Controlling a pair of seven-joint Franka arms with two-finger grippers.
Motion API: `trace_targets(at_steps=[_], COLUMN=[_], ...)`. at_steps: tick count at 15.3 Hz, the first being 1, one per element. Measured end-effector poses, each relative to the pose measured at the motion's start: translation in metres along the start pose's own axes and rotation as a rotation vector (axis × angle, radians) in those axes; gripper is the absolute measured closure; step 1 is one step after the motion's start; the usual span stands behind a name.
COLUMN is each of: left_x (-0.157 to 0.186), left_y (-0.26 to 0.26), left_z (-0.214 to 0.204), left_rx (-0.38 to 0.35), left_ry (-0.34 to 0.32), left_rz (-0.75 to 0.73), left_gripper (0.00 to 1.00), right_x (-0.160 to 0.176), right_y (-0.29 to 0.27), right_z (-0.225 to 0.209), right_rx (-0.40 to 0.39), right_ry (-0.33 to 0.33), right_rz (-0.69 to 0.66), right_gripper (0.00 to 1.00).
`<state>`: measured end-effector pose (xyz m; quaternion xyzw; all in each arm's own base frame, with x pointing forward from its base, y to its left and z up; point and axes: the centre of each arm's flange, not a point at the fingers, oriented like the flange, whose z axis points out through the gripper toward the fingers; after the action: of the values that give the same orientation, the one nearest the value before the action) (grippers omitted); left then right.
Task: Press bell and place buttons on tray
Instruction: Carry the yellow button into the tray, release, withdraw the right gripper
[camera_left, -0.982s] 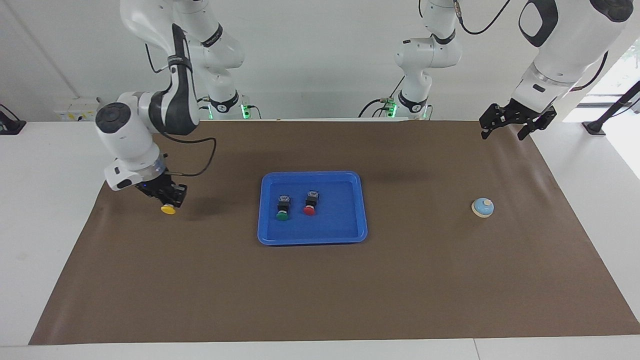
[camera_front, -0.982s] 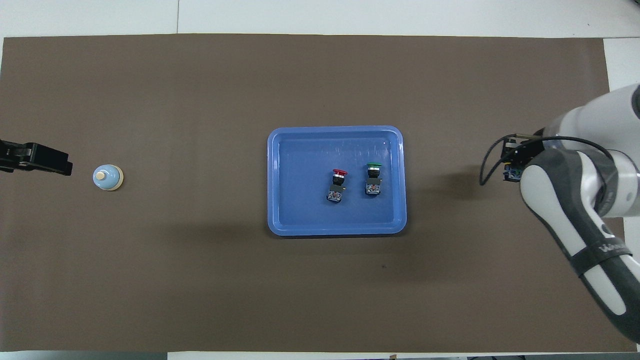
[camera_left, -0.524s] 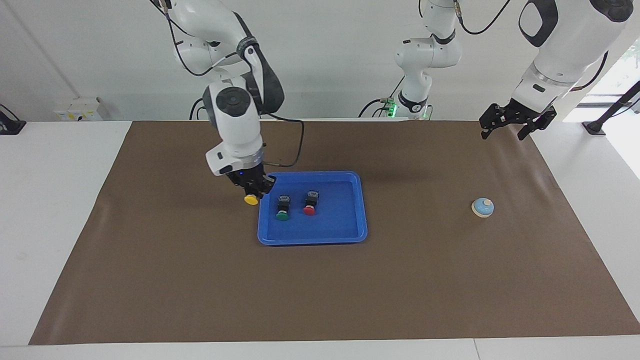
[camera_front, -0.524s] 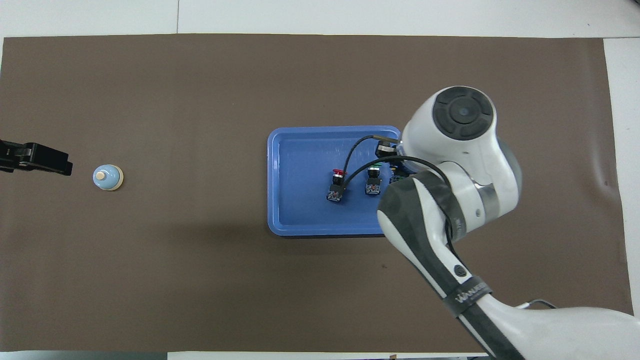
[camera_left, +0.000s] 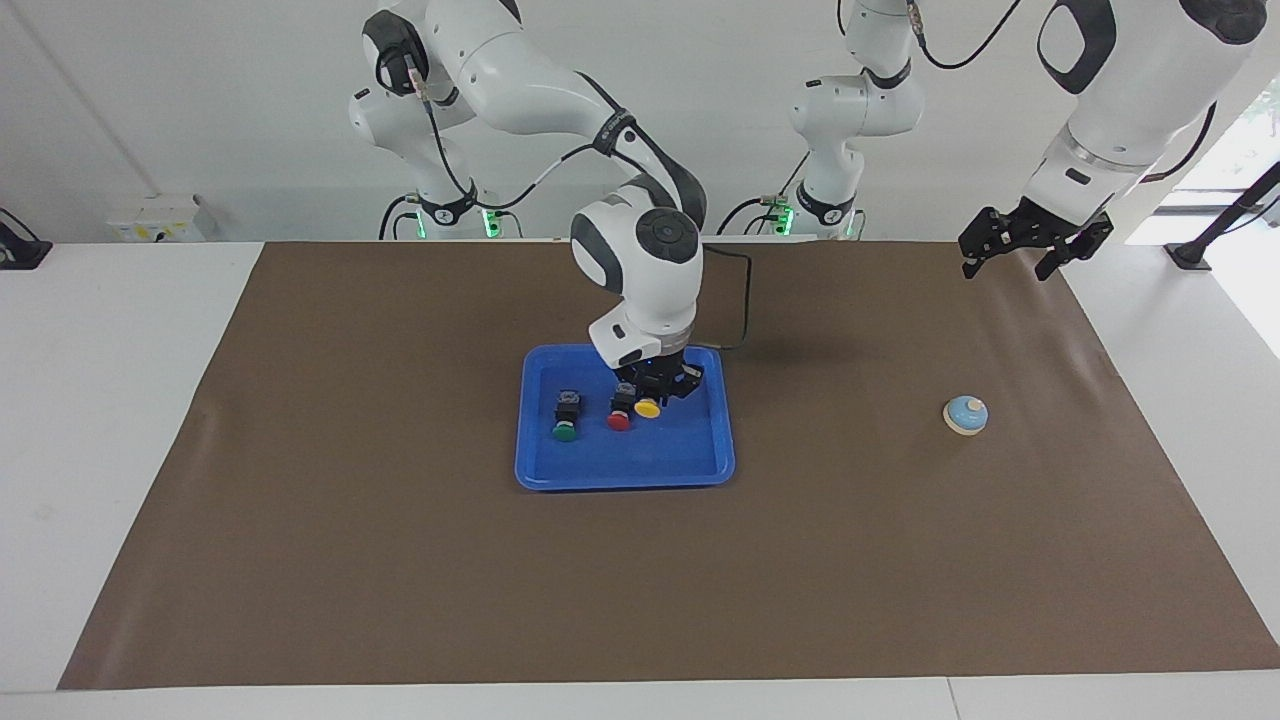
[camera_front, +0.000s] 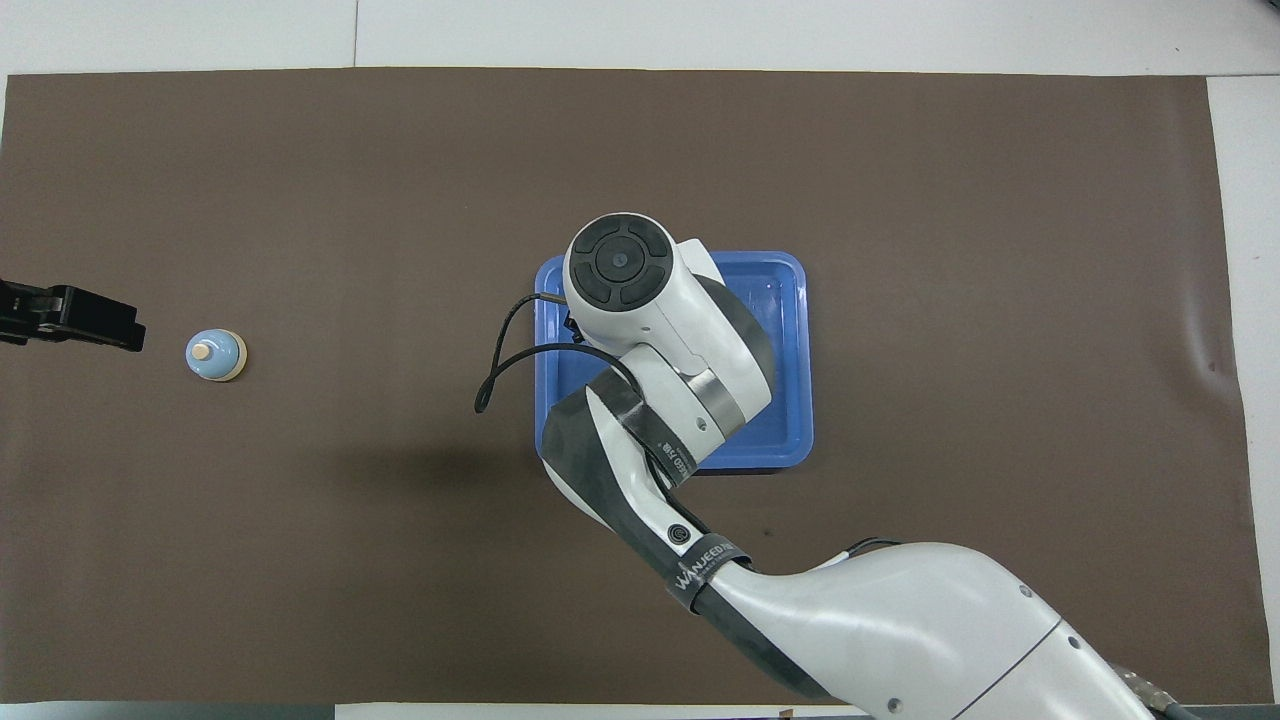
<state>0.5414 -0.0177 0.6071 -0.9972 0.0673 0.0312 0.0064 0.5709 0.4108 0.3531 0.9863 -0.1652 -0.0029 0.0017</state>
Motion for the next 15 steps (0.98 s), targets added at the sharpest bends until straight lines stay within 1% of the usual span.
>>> trace_targets(at_steps=[3,6,9,10,11,13,14,15], left_x=[0.0,0.0,0.0,0.0,0.0,0.0,0.0,0.0], left_y=[0.0,0.0,0.0,0.0,0.0,0.0,0.0,0.0], left_z=[0.0,0.0,0.0,0.0,0.0,0.0,0.0,0.0], left_rx=[0.0,0.0,0.0,0.0,0.0,0.0,0.0,0.0], left_ry=[0.0,0.0,0.0,0.0,0.0,0.0,0.0,0.0], left_rz=[0.0,0.0,0.0,0.0,0.0,0.0,0.0,0.0], left_gripper=[0.0,0.0,0.0,0.0,0.0,0.0,0.0,0.0], right_x=[-0.003,-0.019,-0.023,-0.024,-0.023,-0.019,-0.011,0.002], right_y=[-0.009,-0.016,-0.016,-0.016,-0.016,-0.014,-0.01,-0.001], right_z=[0.021,0.05,0.051,0.052,0.052,0.048,0.041,0.027], right_rx=[0.015,0.023,0.028,0.027,0.027,0.03,0.032,0.031], right_ry=[0.006,0.007,0.012,0.01,0.01,0.013,0.018,0.022], right_rz=[-0.012,-0.036,-0.039,-0.028,-0.005,0.034,0.054,0.079], right_gripper=[0.6,0.6,0.6,0.54,0.45,0.26,0.15,0.03])
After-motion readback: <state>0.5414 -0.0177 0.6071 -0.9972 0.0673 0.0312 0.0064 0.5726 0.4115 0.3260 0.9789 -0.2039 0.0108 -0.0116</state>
